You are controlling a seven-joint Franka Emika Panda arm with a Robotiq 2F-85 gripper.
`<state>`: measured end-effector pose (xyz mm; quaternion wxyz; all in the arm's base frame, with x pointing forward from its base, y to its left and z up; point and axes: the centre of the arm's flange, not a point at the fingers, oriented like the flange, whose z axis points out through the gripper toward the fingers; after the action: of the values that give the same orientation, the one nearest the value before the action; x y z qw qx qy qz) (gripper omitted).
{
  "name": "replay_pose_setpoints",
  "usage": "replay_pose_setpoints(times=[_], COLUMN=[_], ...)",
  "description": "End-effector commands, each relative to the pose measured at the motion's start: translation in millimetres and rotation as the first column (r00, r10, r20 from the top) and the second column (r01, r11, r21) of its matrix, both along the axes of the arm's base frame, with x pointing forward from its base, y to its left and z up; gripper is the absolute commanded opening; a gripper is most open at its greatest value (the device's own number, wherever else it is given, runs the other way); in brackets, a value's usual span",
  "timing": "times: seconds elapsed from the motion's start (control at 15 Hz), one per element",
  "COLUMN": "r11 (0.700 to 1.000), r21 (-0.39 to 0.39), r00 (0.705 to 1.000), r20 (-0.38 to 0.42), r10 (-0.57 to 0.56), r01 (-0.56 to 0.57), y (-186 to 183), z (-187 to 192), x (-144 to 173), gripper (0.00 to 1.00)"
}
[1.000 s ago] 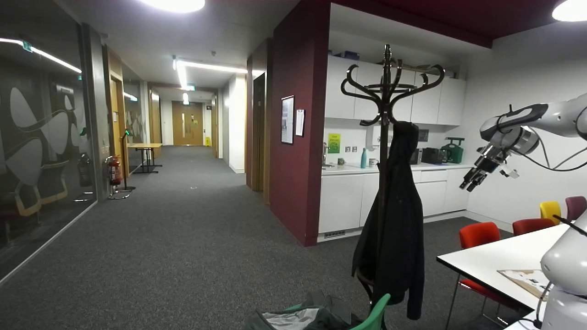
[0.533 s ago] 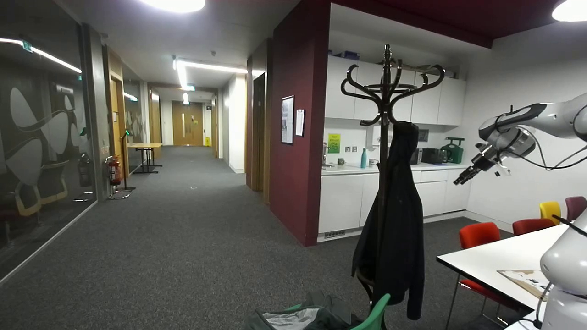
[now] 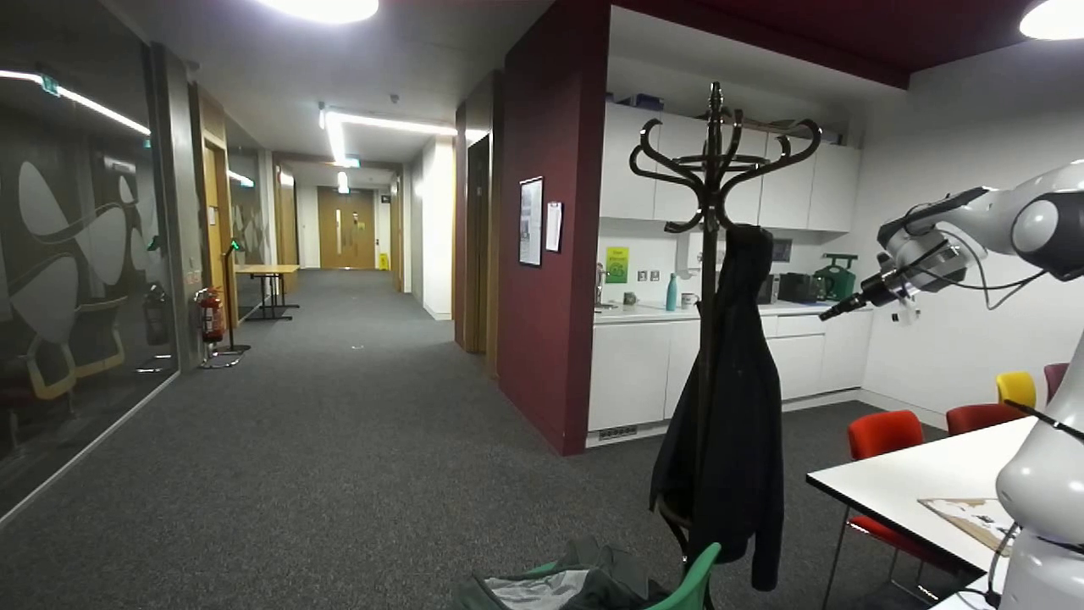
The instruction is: Put the black jacket on the green chair.
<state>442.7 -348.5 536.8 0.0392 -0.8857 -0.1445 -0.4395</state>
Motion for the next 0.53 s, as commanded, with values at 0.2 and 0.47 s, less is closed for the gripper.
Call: replay_pose_setpoints(times=[0.2, 0.47], r11=[1.0, 1.0], r21=[-0.023, -0.02], r00=[1.0, 1.0], r20=[0.001, -0.007], r10=[-0.01, -0.011], r01=[0.01, 0.011], y=[-8, -8], z=[8, 3], x=[32, 32], gripper=[1.0, 1.0])
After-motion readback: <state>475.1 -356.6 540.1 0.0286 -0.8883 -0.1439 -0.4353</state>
